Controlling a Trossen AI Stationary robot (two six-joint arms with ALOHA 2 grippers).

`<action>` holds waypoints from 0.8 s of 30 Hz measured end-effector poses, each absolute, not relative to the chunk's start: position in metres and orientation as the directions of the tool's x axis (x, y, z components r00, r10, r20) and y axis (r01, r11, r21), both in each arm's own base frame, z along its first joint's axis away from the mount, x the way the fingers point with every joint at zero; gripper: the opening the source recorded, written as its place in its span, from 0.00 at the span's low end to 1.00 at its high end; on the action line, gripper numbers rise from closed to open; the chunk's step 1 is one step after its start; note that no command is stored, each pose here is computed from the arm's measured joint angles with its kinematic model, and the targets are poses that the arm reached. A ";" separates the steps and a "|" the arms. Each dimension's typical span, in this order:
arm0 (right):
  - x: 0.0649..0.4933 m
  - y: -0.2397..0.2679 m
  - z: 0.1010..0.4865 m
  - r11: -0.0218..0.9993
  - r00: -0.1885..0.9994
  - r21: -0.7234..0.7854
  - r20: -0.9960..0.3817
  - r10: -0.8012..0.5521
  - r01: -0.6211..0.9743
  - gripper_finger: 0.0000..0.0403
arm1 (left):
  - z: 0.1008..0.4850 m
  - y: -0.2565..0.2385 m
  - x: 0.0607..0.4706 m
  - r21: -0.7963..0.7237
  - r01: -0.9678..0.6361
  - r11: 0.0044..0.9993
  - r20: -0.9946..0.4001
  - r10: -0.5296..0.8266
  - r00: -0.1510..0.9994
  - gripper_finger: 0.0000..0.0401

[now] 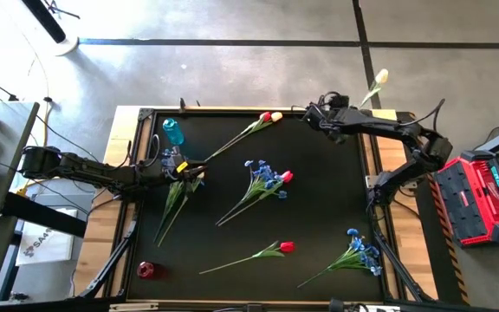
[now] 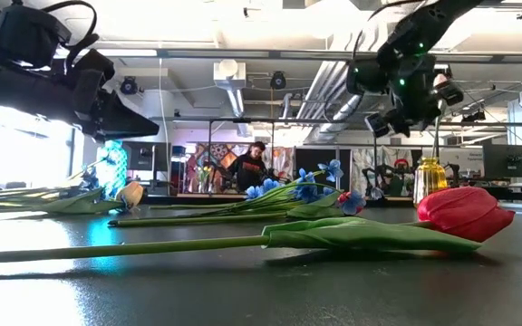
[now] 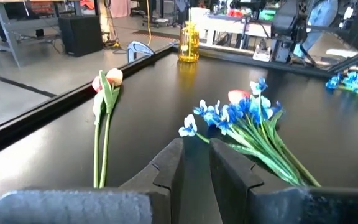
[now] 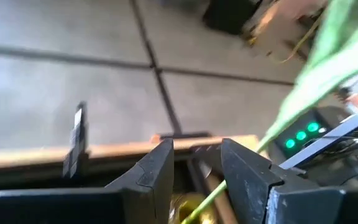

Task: Sort flowers into vase by color
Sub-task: Put the top yellow flower into the yellow vase

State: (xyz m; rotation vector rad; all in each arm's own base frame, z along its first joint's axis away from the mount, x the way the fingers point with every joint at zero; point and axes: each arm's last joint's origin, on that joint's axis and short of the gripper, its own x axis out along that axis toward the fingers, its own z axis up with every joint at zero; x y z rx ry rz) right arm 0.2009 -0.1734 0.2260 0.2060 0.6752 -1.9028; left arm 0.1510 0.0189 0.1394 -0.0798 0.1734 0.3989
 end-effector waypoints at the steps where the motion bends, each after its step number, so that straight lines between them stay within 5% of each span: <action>1: 0.202 -0.174 0.229 -0.255 -0.413 -0.365 -0.465 -0.783 0.895 0.31 | 0.139 0.019 0.151 -0.042 -0.392 0.919 -0.190 0.378 0.906 0.17; 7: 0.211 -0.168 0.251 -0.111 -0.333 -0.381 -0.588 -0.737 0.918 0.31 | 0.138 0.019 0.151 -0.063 -0.396 0.916 -0.196 0.378 0.905 0.24; 11: 0.226 -0.157 0.260 0.081 -0.208 -0.368 -0.680 -0.703 0.926 0.31 | 0.142 0.019 0.155 -0.072 -0.400 0.914 -0.215 0.377 0.901 0.29; 17: 0.248 -0.129 0.262 0.359 0.014 -0.240 -0.815 -0.579 0.902 0.31 | 0.166 0.021 0.172 -0.044 -0.412 0.910 -0.295 0.382 0.876 0.36; 24: 0.267 -0.091 0.251 0.563 0.175 -0.134 -0.870 -0.461 0.815 0.31 | 0.200 0.039 0.193 0.060 -0.465 0.883 -0.352 0.455 0.818 0.37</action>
